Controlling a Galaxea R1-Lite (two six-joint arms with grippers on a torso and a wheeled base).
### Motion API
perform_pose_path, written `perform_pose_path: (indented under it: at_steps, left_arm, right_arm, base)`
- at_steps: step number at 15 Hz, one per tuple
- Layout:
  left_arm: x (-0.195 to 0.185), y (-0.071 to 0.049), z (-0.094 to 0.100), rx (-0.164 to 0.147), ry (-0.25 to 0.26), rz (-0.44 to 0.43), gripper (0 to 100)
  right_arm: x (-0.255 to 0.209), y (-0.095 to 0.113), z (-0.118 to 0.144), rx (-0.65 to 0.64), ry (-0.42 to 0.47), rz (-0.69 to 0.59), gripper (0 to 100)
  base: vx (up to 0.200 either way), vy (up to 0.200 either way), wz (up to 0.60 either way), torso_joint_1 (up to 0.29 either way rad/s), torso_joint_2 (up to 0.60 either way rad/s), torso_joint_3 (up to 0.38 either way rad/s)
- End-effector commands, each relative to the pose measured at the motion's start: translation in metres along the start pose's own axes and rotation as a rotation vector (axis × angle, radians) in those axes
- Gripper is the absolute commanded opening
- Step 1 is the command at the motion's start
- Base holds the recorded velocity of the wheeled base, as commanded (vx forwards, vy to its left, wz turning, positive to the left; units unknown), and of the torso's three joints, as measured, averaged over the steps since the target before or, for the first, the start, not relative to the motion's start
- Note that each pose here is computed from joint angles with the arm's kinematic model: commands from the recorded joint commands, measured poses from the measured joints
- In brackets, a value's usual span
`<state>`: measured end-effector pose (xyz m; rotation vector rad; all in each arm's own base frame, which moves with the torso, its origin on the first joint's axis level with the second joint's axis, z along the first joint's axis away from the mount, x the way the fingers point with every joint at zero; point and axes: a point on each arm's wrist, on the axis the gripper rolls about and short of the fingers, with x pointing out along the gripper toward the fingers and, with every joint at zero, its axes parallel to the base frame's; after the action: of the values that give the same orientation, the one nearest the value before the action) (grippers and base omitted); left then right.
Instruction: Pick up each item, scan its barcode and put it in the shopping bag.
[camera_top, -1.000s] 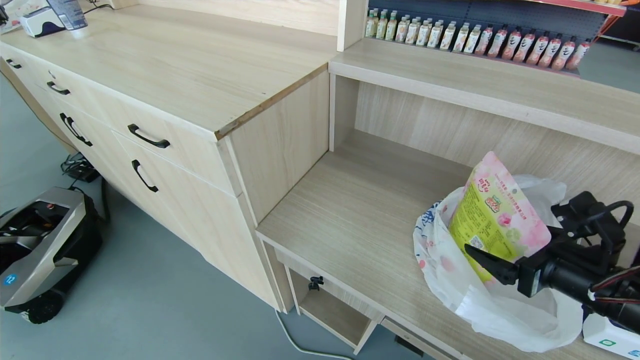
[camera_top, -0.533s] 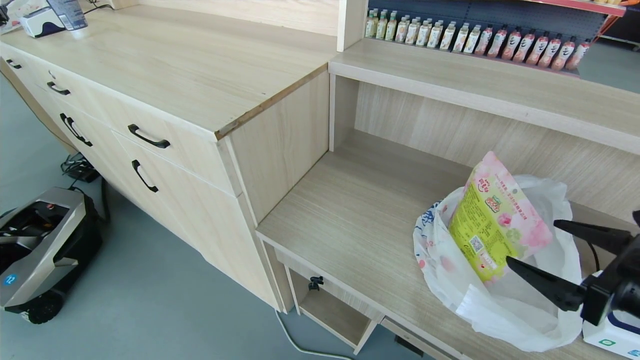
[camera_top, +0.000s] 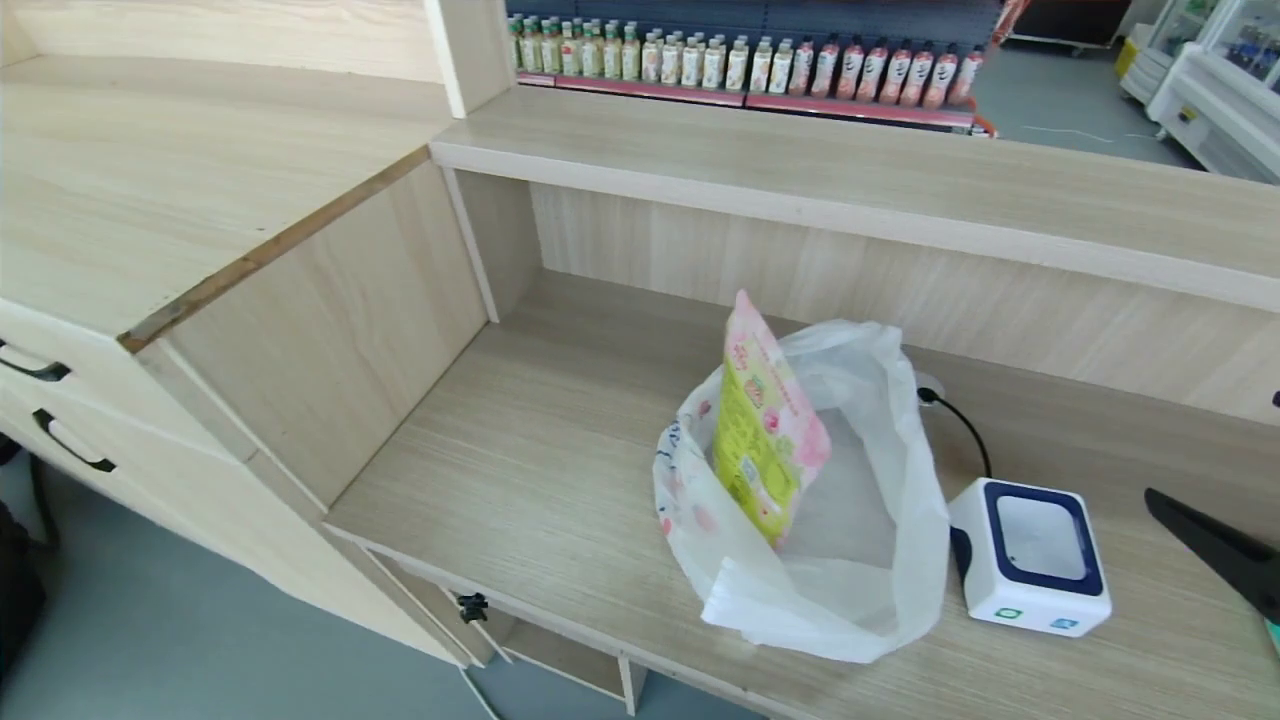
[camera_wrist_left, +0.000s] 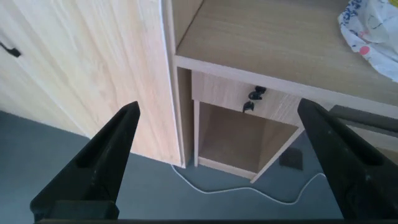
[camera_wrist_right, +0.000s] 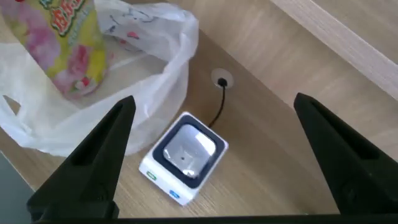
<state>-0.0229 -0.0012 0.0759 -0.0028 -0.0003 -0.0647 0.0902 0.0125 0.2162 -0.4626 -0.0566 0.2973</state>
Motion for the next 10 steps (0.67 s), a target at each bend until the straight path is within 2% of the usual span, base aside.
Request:
perform_pose_path:
  at_steps: [1,3,5,7,8,10]
  left_arm:
    - [0.0,0.0,0.0,0.0,0.0,0.0,100]
    - [0.0,0.0,0.0,0.0,0.0,0.0,100]
    - [0.0,0.0,0.0,0.0,0.0,0.0,100]
    - [0.0,0.0,0.0,0.0,0.0,0.0,100]
    - [0.0,0.0,0.0,0.0,0.0,0.0,100]
    - [0.0,0.0,0.0,0.0,0.0,0.0,100]
  right_arm:
    - [0.002,-0.004,0.004,0.004,0.011,-0.019,100]
    - [0.009,-0.008,0.001,0.058,0.093,-0.08,100]
    - [0.02,-0.011,-0.002,0.172,0.185,-0.138,100]
    - [0.036,-0.016,-0.006,0.292,0.252,-0.154,100]
    - [0.04,-0.018,-0.008,0.313,0.275,-0.16,100]
    - [0.061,-0.025,-0.03,0.348,0.401,-0.179,100]
  base:
    - [0.0,0.0,-0.6,0.002,0.01,0.012]
    - [0.0,0.0,-0.6,0.002,0.0,0.005]
    - [0.0,0.0,-0.6,0.01,0.0,0.002]
    - [0.0,0.0,0.0,0.0,0.0,0.0]
    - [0.0,0.0,0.0,0.0,0.0,0.0]
    - [0.0,0.0,0.0,0.0,0.0,0.0]
